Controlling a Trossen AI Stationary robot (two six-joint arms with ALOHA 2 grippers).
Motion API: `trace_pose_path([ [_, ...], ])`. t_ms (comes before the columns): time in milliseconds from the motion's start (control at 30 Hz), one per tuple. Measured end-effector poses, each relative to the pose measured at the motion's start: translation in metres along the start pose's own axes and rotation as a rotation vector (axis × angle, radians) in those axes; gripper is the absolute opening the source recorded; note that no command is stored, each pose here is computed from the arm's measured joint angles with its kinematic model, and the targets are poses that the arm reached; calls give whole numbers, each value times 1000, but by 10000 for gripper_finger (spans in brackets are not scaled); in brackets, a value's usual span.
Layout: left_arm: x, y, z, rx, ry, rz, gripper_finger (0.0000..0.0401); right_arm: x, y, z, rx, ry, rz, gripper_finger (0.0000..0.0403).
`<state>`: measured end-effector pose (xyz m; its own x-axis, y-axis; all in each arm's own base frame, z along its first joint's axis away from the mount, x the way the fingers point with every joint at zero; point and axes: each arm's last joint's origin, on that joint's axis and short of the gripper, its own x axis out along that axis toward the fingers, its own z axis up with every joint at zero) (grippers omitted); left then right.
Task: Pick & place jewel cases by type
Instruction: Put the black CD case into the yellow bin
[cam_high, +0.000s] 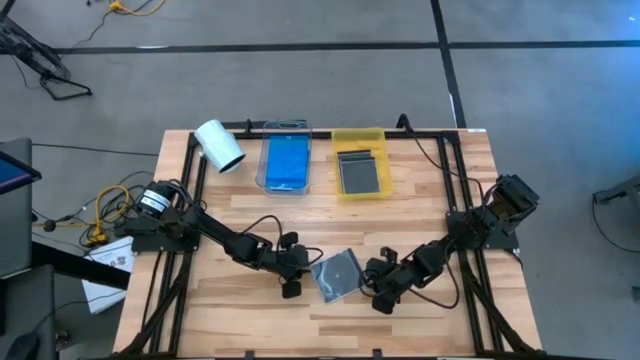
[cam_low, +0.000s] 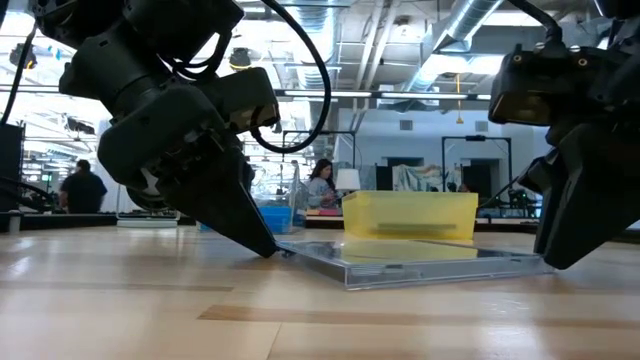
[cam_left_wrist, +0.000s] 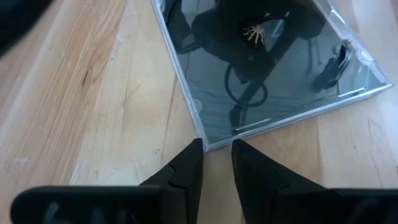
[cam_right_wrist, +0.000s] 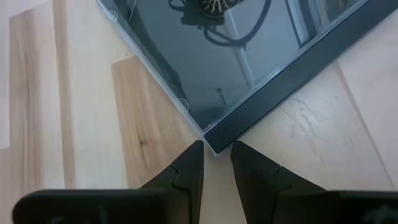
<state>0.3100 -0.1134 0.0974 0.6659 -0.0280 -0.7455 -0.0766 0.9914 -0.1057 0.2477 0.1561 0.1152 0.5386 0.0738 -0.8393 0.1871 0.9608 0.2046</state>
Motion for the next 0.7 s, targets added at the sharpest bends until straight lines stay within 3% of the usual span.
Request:
trace_pose_path([
  [400, 0, -1, 3, -26, -33, 1, 17, 0, -2, -1, -13, -11, -30, 78],
  [700, 0, -1, 4, -48, -46, 2, 14, 0, -4, 1, -9, -27, -46, 78],
])
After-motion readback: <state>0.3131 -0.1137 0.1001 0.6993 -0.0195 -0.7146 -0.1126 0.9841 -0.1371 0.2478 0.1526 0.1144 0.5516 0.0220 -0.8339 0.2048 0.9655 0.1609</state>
